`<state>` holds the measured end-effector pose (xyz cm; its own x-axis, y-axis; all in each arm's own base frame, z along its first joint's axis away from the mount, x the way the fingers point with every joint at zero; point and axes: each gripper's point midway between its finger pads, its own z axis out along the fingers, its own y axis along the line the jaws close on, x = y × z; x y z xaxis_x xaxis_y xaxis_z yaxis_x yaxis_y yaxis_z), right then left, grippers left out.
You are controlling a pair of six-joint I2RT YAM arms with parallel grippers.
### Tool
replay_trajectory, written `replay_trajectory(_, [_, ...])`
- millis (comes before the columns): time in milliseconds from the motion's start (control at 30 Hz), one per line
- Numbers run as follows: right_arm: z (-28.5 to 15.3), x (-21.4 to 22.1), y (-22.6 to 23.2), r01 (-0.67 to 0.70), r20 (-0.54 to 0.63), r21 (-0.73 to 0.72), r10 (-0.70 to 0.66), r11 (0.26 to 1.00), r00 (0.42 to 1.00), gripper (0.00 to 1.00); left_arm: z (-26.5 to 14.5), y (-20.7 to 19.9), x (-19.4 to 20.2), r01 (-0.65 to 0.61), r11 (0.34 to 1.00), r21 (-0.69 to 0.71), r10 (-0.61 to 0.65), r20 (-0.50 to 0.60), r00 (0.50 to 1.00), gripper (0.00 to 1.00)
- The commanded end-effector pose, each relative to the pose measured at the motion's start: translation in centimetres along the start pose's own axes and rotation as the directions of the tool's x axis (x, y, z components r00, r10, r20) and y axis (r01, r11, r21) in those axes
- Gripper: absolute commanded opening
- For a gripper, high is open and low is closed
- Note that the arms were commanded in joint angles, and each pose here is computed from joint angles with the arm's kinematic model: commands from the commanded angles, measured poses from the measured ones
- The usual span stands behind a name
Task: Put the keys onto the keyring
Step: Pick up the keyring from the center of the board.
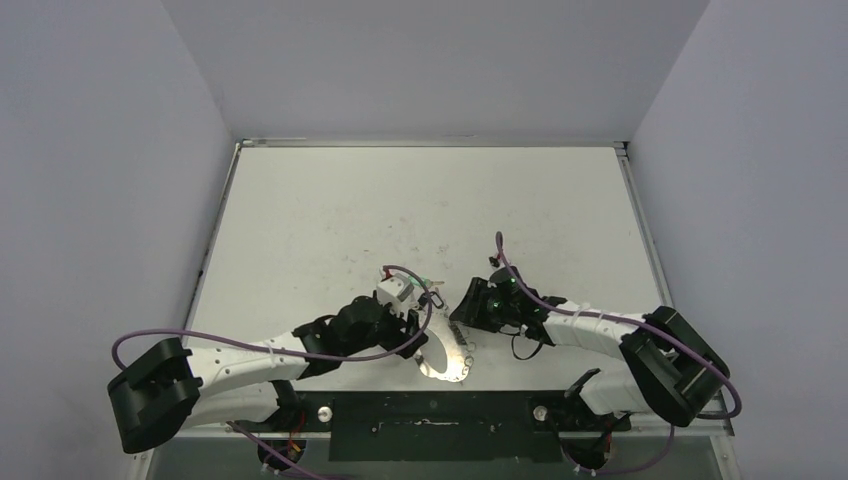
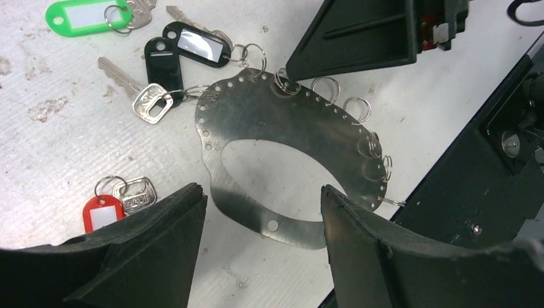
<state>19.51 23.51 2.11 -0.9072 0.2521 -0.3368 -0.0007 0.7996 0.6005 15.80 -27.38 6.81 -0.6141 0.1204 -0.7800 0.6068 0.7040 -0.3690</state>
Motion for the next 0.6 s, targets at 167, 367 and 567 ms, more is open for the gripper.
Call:
replay_trajectory(167, [-0.7,-0.6,6.1,-0.072,-0.056,-0.177,0.063,0.982,0.996,0.30,0.2,-1.5,-3.2,-0.040,0.998,0.042,0.037,0.079,0.996,0.63])
replay_trajectory(367, [-3.1,-2.0,4.7,0.103,-0.003,-0.018,-0.103,0.995,0.995,0.42,0.4,-1.3,-3.2,-0.048,0.998,0.037,0.045,0.081,0.996,0.64])
replay_trajectory(567, [-3.0,-1.5,2.2,0.136,-0.016,0.053,-0.135,0.989,0.991,0.46,1.0,-2.1,-4.1,0.003,0.998,0.060,-0.007,0.072,0.997,0.63])
